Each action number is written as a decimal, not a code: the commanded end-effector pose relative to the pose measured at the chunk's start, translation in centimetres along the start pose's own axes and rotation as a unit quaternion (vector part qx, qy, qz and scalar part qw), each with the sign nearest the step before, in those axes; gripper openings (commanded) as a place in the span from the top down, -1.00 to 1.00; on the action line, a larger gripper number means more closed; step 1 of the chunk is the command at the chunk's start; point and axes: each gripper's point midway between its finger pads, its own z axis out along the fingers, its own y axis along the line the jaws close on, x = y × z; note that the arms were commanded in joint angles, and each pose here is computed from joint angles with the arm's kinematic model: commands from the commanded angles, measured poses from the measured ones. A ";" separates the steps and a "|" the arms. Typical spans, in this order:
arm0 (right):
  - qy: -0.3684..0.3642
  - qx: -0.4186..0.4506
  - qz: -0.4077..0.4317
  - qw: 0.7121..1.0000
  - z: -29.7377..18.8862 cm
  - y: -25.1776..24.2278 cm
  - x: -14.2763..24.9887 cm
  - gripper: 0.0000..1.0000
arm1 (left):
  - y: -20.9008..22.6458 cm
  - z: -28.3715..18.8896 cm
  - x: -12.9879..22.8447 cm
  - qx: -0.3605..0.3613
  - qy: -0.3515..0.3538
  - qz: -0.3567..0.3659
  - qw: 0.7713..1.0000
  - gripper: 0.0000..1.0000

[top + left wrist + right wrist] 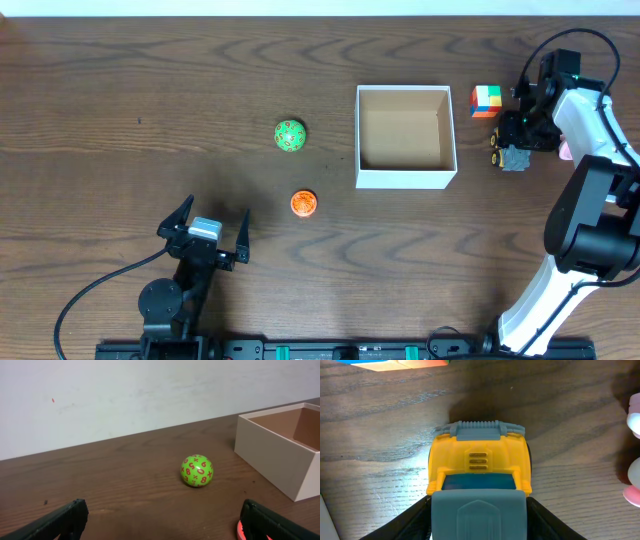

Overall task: Pack container
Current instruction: 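Lower the right gripper and close it on the toy truck, then lift the truck and carry it left over the white box, then lower the truck into the box and open the right gripper, then move the right gripper over the Rubik's cube and descend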

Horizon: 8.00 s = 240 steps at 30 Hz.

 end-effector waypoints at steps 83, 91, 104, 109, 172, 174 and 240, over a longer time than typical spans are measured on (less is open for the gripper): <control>0.008 -0.002 -0.014 1.000 -4.3 -0.1 -1.4 -0.01 | -0.3 0.1 1.6 0.006 0.022 0.003 1.000 -0.96; -0.058 -0.064 -0.037 0.996 -11.9 3.7 -5.3 0.04 | -0.3 0.1 1.6 0.006 0.022 0.003 1.000 -0.96; -0.127 -0.117 -0.178 0.969 -17.3 17.8 -6.4 -0.03 | -0.2 0.1 1.6 0.006 0.022 0.003 1.000 -0.96; -0.128 -0.077 -0.154 0.977 -17.1 19.6 -6.0 -0.04 | -0.2 0.1 1.5 0.006 0.022 0.003 1.000 -0.96; 0.003 -0.006 -0.048 0.999 -7.1 17.9 0.4 -0.08 | -0.2 0.1 1.6 0.006 0.022 0.003 1.000 -0.96; 0.002 -0.005 -0.053 0.999 -7.1 17.8 0.3 -0.09 | -0.2 0.1 1.5 0.006 0.022 0.003 1.000 -0.96; -0.057 -0.033 -0.078 0.995 -2.8 4.2 -10.2 -0.99 | -0.2 0.1 1.5 0.006 0.022 0.003 1.000 -0.96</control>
